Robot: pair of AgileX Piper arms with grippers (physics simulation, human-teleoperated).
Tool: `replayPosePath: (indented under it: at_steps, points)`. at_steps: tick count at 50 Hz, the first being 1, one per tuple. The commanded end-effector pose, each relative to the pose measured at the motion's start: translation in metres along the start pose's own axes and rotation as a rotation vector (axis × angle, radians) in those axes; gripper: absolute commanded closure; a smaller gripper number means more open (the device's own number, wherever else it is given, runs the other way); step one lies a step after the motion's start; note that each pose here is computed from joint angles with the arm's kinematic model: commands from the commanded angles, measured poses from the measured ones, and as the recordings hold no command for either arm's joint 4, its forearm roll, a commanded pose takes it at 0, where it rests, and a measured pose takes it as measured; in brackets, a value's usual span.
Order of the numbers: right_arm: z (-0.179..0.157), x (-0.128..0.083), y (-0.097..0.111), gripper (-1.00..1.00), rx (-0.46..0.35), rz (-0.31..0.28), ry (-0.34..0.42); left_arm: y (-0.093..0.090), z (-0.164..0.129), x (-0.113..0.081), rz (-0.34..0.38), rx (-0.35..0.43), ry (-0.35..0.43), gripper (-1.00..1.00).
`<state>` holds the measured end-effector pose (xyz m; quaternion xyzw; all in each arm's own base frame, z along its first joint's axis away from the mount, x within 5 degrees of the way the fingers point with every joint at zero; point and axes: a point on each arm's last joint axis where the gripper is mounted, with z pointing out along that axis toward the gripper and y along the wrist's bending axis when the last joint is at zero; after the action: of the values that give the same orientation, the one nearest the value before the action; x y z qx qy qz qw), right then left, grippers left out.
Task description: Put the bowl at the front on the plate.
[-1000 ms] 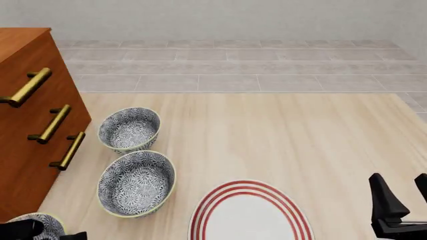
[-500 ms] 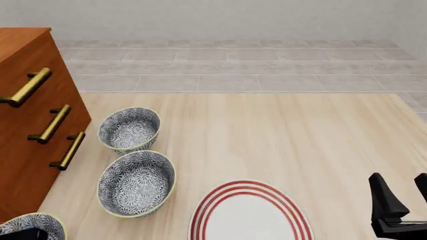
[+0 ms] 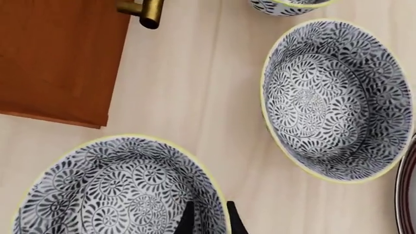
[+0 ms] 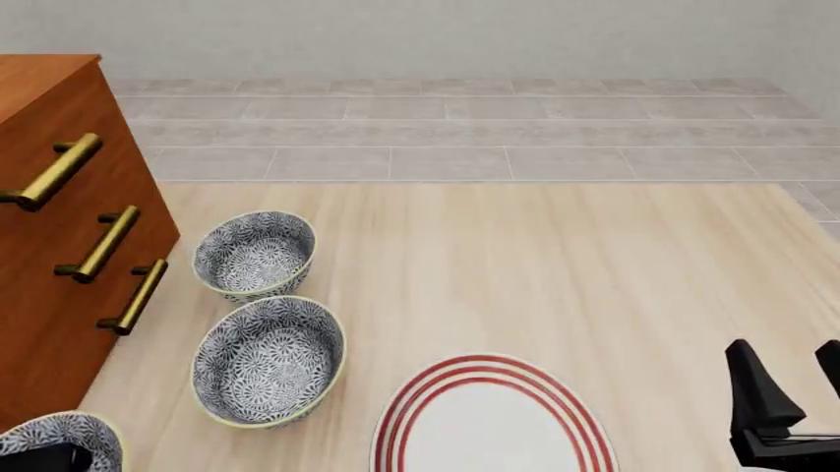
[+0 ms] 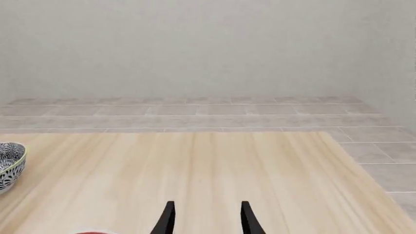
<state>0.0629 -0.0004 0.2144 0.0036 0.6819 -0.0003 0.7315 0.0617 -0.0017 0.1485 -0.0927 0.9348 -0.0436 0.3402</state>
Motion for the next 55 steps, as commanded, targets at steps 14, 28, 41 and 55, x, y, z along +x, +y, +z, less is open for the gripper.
replayPosePath:
  at_steps: [14, 28, 41, 55]
  points:
    - [-0.001, 0.0, 0.0, -1.0, 0.005, 0.004, -0.005, -0.007, -0.017, -0.041, 0.181, -0.007, -0.135, 1.0]
    - [0.0, 0.0, 0.0, -1.0, 0.003, 0.003, -0.004, -0.017, -0.061, -0.062, 0.299, 0.047, -0.236, 1.0]
    - [-0.001, 0.0, 0.0, -1.0, 0.005, 0.006, -0.004, -0.023, -0.108, -0.091, 0.395, 0.039, -0.361, 1.0]
    - [0.0, 0.0, 0.0, -1.0, 0.006, 0.008, -0.003, -0.039, -0.151, -0.119, 0.572, 0.152, -0.487, 1.0]
